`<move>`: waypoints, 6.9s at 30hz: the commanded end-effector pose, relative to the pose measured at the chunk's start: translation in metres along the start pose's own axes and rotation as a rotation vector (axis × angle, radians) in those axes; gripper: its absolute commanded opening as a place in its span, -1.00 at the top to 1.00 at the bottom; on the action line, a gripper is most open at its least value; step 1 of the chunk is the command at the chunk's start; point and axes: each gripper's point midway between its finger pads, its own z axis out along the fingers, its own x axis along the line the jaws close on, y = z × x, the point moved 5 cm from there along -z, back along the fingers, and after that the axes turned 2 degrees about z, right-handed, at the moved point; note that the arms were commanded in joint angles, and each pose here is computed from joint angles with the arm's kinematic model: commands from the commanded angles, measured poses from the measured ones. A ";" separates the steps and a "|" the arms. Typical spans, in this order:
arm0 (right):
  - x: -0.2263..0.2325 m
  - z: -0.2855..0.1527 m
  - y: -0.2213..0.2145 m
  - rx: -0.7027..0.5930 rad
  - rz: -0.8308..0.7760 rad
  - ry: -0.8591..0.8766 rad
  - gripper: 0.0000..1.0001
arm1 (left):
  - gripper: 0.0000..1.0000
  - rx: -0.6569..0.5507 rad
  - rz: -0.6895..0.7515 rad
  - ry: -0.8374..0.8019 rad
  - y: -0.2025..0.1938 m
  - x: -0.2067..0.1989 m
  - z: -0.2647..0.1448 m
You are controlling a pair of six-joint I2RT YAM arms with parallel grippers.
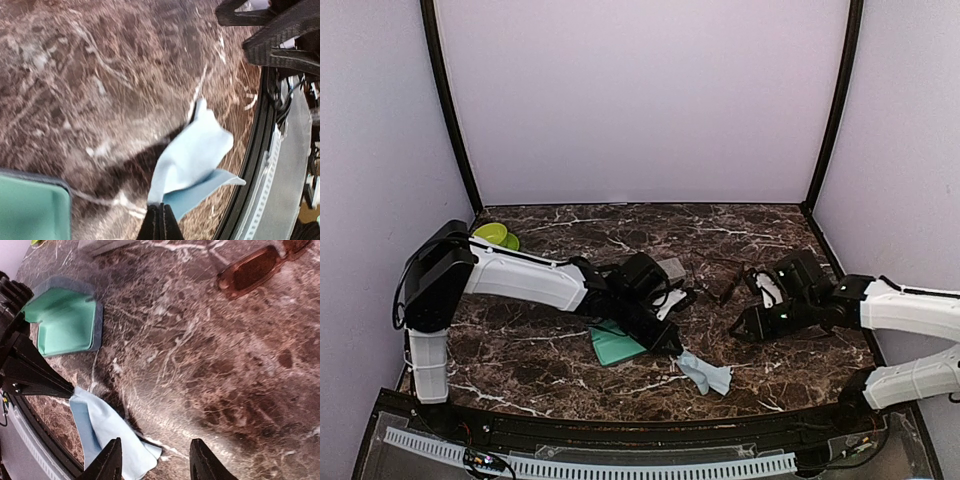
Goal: Organize the sunglasses
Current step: Fold the glasses cleaning cloth at the center of the board.
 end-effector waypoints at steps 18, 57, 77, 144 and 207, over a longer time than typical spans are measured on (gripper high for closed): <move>0.013 0.027 -0.066 0.128 0.031 0.017 0.40 | 1.00 -0.004 0.187 0.033 -0.011 -0.018 -0.011; 0.036 0.036 -0.060 0.136 -0.115 -0.111 1.00 | 1.00 0.012 0.181 0.031 -0.011 -0.021 -0.008; 0.036 0.034 -0.053 0.121 -0.150 -0.154 0.85 | 1.00 0.015 0.188 0.034 -0.012 -0.021 -0.008; 0.039 0.054 -0.053 0.174 -0.202 -0.172 0.90 | 1.00 0.028 0.186 0.032 -0.016 -0.022 -0.006; 0.052 -0.032 0.032 -0.142 -0.301 -0.230 1.00 | 1.00 -0.316 0.257 0.059 0.070 -0.052 -0.078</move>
